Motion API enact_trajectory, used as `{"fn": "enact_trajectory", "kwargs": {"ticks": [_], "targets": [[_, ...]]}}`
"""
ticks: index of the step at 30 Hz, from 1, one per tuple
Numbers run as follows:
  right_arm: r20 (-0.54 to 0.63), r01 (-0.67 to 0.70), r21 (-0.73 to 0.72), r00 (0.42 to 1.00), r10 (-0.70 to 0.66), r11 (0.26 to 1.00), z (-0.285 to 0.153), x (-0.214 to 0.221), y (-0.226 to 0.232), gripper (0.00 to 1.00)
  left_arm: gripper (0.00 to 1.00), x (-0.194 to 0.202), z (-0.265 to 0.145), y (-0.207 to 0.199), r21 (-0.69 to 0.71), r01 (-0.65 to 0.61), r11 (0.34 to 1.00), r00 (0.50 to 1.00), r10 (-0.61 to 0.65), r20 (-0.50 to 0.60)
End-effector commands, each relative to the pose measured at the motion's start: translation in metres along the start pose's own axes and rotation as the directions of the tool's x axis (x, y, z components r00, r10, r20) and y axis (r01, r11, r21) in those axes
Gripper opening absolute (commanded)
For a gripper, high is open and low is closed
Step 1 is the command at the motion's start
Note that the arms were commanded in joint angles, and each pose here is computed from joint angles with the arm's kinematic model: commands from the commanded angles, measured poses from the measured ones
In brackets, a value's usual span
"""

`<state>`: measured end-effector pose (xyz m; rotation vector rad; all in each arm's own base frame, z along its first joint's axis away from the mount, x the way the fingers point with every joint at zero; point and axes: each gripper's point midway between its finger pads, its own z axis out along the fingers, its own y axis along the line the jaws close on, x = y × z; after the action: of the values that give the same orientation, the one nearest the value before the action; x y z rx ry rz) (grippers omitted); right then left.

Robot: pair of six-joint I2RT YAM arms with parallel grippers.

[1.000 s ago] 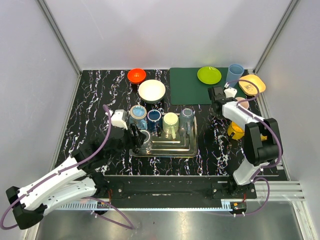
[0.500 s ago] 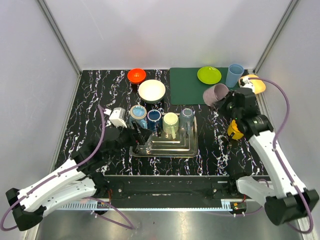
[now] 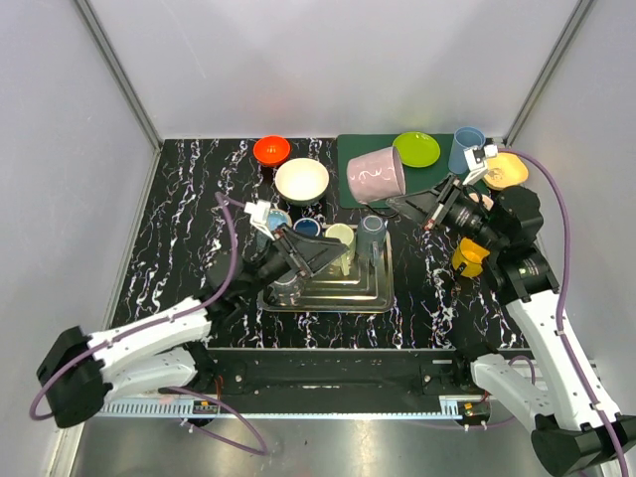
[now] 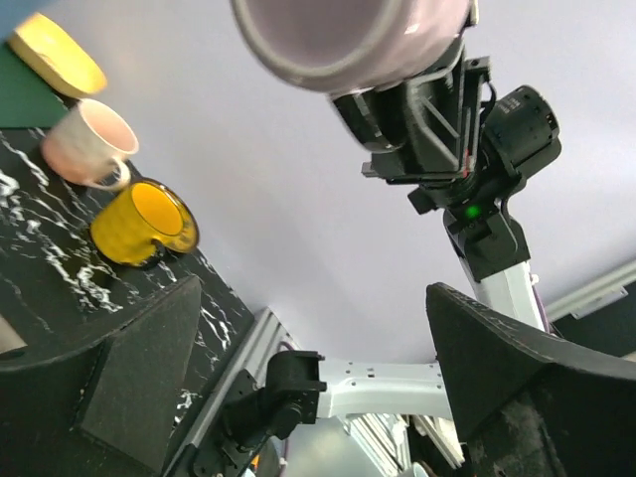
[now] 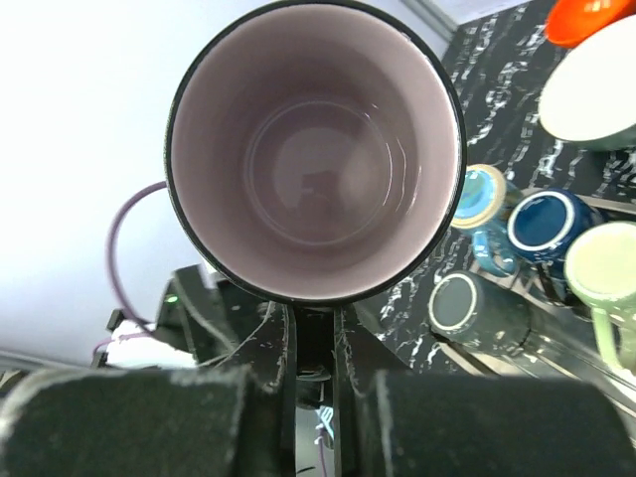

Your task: Turn the mug right side up

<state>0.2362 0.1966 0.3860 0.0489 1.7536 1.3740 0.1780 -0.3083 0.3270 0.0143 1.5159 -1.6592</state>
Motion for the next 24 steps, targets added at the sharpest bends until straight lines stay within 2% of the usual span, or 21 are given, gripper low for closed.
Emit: {"fn": "enact_trajectory", "kwargs": {"ticks": [1, 7, 14, 18, 19, 24], "targets": [[0.009, 0.078, -0.232, 0.997, -0.078, 0.97, -0.016, -0.006, 0.061, 0.0, 0.96, -0.02, 0.012, -0.067, 0.31, 0.039, 0.95, 0.997, -0.056, 0.046], [-0.018, 0.073, -0.219, 0.997, -0.079, 0.973, -0.016, 0.004, 0.055, 0.0, 0.85, -0.026, 0.037, -0.095, 0.436, 0.08, 0.896, 0.995, -0.099, 0.02], [-0.036, 0.063, -0.206, 0.997, -0.072, 0.976, -0.013, 0.011, 0.047, 0.0, 0.73, -0.027, 0.059, -0.102, 0.459, 0.082, 0.885, 0.995, -0.102, 0.018], [-0.042, 0.064, -0.207, 0.996, -0.074, 0.976, -0.013, 0.014, 0.045, 0.0, 0.6, -0.028, 0.067, -0.097, 0.44, 0.063, 0.896, 0.996, -0.085, 0.03], [-0.048, 0.06, -0.208, 0.996, -0.071, 0.976, -0.012, 0.015, 0.045, 0.0, 0.51, -0.031, 0.068, -0.099, 0.443, 0.059, 0.895, 0.995, -0.087, 0.045], [-0.089, 0.045, -0.182, 0.994, -0.062, 0.982, -0.011, 0.026, 0.036, 0.0, 0.43, -0.035, 0.07, -0.101, 0.457, 0.058, 0.888, 0.993, -0.097, 0.063]]}}
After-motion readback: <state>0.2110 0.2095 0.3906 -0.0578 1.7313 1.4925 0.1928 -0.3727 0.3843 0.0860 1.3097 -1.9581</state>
